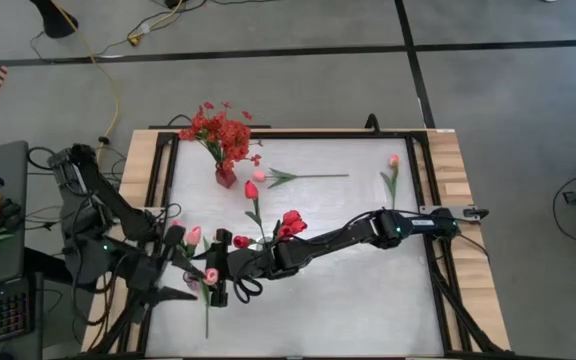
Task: Sort flowers into vase by color
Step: Put the pink flower into the purple vase
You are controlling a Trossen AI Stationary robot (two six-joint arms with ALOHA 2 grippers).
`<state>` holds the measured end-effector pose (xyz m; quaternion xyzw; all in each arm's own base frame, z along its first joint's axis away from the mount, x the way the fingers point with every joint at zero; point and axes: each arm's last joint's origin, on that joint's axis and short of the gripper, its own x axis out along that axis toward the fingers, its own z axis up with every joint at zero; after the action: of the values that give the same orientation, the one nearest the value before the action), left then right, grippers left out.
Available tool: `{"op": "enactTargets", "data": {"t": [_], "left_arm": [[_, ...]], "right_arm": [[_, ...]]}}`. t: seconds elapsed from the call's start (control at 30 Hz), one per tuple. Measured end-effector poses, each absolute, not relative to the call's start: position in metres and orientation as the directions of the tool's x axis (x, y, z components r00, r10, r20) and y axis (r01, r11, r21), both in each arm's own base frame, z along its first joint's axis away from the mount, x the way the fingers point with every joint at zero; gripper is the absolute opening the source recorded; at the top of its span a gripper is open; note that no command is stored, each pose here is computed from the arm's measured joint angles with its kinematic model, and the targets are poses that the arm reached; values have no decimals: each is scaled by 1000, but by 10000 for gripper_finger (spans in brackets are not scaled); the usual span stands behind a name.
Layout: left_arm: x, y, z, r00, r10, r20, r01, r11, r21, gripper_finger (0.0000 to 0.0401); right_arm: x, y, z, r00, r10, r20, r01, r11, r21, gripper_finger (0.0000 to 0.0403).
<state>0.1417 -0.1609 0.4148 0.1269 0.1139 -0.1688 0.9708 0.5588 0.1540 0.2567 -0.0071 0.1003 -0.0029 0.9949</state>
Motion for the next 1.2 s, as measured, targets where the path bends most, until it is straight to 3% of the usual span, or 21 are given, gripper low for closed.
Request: {"op": "enactTargets", "data": {"t": [0.23,1.2], "left_arm": [[150,-166,410,909,-307,-282,381,886,263,182],[152,-159,403,885,-298,-357,398,883,250,182]], "right_arm": [[559,154,257,980,-8,-201,5,1000,-15,246],[559,154,256,978,-8,-207,4,1000,-20,246]]}}
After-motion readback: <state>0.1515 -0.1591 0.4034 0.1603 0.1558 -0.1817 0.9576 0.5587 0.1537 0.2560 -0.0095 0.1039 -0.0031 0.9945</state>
